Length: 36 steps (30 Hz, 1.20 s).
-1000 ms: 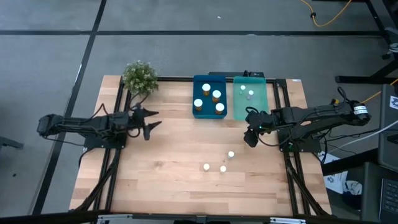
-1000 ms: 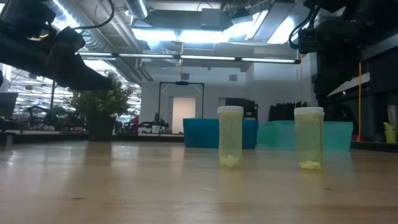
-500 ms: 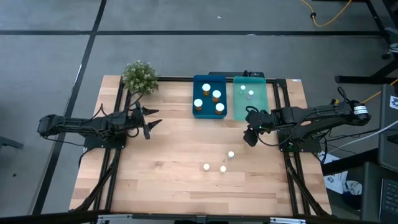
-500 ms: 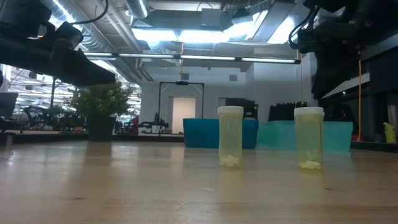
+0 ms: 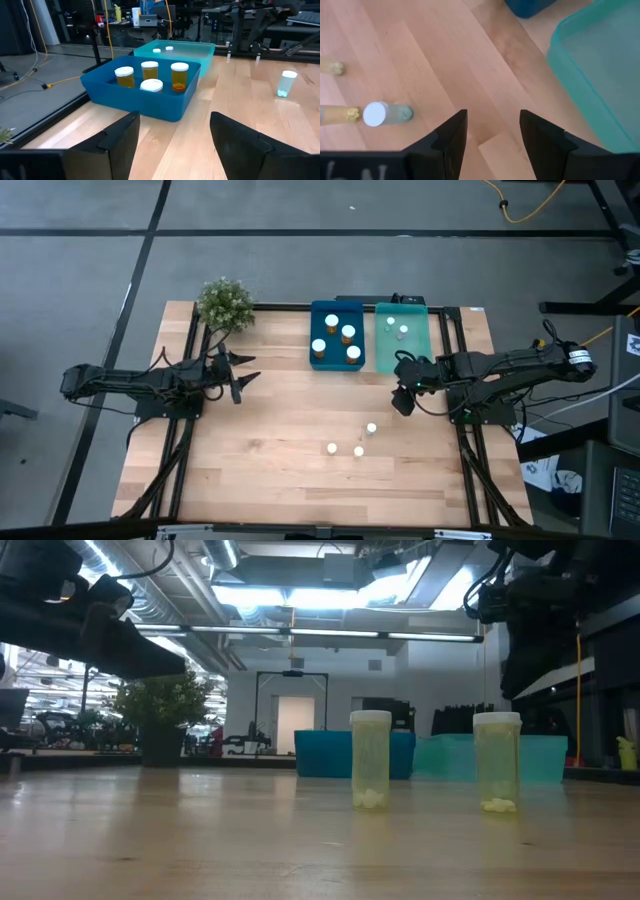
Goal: Pick and place medicine bottles into bin by pill shape (circle, oval)
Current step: Put the small green medicine bottle into the green bin
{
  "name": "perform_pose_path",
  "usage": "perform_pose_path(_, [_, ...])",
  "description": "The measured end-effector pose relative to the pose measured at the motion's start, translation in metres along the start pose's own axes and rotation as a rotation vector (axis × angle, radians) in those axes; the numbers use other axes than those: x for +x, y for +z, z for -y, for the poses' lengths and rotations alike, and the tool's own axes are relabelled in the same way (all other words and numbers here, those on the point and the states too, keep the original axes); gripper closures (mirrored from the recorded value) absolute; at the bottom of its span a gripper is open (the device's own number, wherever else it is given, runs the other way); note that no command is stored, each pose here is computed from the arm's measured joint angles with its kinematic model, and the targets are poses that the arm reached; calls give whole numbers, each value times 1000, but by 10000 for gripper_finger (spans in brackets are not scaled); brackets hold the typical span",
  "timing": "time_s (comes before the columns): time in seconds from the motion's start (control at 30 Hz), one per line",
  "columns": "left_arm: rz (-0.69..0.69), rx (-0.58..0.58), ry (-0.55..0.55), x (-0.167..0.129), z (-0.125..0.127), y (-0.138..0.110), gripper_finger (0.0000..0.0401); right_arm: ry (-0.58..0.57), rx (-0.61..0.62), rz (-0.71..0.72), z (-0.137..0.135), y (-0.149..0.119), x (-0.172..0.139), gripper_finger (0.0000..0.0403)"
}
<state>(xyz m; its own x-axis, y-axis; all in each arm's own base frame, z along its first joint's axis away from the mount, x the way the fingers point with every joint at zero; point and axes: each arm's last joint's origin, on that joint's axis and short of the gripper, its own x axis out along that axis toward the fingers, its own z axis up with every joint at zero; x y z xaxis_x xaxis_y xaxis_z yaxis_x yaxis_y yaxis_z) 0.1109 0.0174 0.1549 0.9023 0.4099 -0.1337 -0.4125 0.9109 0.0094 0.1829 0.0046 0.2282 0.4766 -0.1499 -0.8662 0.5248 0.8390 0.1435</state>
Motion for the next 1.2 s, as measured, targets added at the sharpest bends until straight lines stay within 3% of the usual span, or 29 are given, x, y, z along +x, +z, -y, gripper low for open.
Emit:
perform_pose_path(0.2, [0,0,0,0,0,0,167,4,-36,9,-1,1,0,219])
perform_pose_path(0.4, [0,0,0,0,0,0,167,105,-161,-9,-12,-13,9,219])
perform_pose_path(0.53, [0,0,0,0,0,0,167,241,-152,-75,-27,-33,15,219])
perform_pose_path(0.67, [0,0,0,0,0,0,167,296,-149,-133,-38,-49,12,219])
perform_pose_path(0.9, [0,0,0,0,0,0,167,439,-124,-101,-62,-58,1,219])
perform_pose_path(1.2, [0,0,0,0,0,0,167,462,-178,-112,-86,-56,-5,219])
